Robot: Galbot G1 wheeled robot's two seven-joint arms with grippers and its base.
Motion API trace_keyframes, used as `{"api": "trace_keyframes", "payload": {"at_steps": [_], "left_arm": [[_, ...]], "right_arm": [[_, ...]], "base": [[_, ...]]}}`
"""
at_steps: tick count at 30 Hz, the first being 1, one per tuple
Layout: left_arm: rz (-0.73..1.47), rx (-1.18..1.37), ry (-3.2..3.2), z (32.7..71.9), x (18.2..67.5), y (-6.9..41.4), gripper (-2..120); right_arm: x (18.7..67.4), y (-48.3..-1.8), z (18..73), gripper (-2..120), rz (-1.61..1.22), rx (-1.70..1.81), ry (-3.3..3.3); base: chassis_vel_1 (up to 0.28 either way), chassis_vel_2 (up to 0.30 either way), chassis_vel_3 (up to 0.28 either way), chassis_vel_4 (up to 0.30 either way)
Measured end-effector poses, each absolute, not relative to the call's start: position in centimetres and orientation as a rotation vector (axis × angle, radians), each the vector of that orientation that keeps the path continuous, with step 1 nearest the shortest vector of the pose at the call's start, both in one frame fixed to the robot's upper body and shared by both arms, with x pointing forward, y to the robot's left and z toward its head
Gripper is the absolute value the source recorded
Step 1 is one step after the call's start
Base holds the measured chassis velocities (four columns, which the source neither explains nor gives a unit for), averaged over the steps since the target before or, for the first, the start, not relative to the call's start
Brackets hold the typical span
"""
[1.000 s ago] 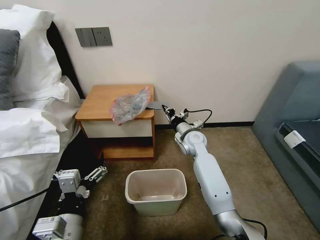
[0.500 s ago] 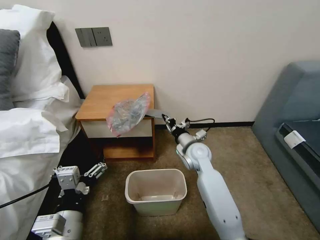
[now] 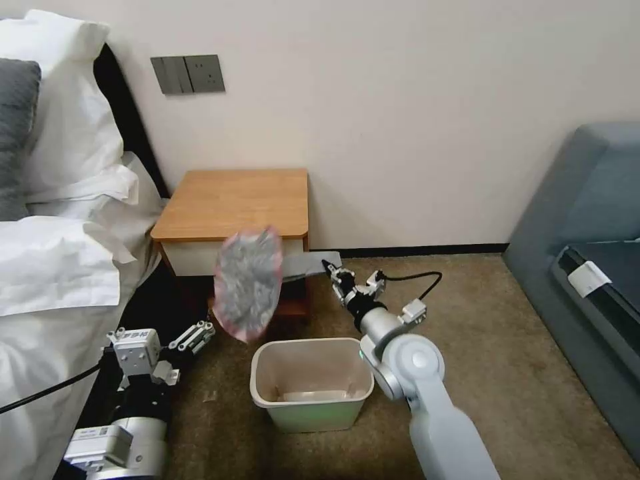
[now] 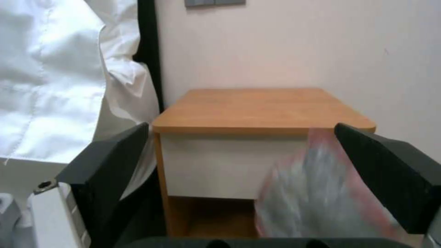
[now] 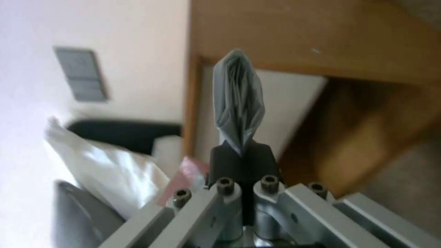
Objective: Pick up the garbage bag from the table and place it over the trash can.
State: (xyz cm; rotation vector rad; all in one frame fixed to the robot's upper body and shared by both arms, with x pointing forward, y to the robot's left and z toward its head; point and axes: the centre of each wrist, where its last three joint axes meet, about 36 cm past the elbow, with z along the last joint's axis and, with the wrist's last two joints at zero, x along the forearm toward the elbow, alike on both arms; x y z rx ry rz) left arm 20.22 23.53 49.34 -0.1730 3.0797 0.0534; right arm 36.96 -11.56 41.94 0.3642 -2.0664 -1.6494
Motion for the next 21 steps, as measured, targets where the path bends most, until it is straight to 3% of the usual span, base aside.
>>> {"api": "trace_keyframes", "payload": {"at_steps": [21], "left_arm": [[0.032, -0.179, 3.077, 48.5, 20.5, 23.7, 100]], "right_arm": [[28.2, -13.6, 41.3, 0, -1.4, 0.311, -2.157]], "base": [[0.0, 0.0, 0.0, 0.0]]}}
